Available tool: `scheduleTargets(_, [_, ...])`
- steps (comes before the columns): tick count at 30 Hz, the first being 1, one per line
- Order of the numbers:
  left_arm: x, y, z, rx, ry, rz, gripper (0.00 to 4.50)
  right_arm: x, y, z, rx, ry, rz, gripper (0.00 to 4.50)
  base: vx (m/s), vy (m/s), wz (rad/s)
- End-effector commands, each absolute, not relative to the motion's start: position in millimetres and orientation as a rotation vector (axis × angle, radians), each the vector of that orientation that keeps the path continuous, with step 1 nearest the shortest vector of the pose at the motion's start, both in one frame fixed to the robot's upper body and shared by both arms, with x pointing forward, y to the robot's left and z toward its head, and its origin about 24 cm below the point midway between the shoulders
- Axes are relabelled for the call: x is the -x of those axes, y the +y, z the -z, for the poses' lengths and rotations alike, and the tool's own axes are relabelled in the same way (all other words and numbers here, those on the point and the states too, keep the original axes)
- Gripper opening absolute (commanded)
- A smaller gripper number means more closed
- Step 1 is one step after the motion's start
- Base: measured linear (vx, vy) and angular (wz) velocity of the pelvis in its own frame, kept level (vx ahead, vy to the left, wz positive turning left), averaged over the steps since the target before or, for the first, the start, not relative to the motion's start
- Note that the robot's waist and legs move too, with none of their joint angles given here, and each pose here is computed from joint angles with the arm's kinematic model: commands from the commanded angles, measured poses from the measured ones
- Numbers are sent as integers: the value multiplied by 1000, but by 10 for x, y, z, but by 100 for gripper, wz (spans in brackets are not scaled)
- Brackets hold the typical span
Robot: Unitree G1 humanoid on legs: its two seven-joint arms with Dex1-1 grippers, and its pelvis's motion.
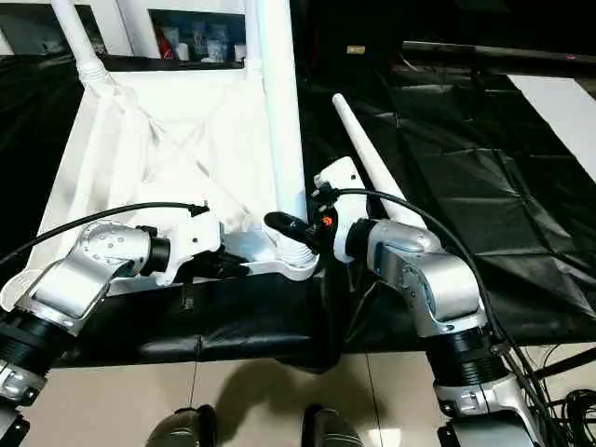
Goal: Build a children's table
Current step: Pick table leg
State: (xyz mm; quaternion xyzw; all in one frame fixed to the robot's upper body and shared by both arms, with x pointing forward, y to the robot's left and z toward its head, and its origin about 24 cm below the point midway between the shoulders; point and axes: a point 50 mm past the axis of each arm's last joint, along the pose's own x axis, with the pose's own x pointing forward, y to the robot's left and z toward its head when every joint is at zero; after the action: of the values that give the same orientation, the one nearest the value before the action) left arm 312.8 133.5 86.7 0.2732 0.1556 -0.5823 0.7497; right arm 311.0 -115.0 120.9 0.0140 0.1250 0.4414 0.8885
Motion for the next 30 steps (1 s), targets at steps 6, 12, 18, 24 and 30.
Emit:
scheduleTargets(6, [-3139, 1350, -780, -587, 379, 1254, 0, -3094, -1244, -1162, -44, 293, -888, 189, 0, 0, 0])
scheduleTargets(12, [-3150, 1363, -796, -584, 378, 1250, 0, -3107, -1281, -1195, -37, 285, -876, 189, 0, 0, 0])
scheduleTargets(18, [-3153, 1314, -886, -576, 342, 1276, 0, -3109, -1237, -1171, -96, 259, -899, 189, 0, 0, 0])
scheduleTargets(24, [-3102, 1273, -1008, -562, 292, 1296, 0, -3104, -1199, -1201, -137, 218, -893, 189, 0, 0, 0])
scheduleTargets(30, [-3071, 1271, -1113, -572, 268, 1311, 0, -3053, -1169, -1250, -137, 213, -925, 189, 0, 0, 0])
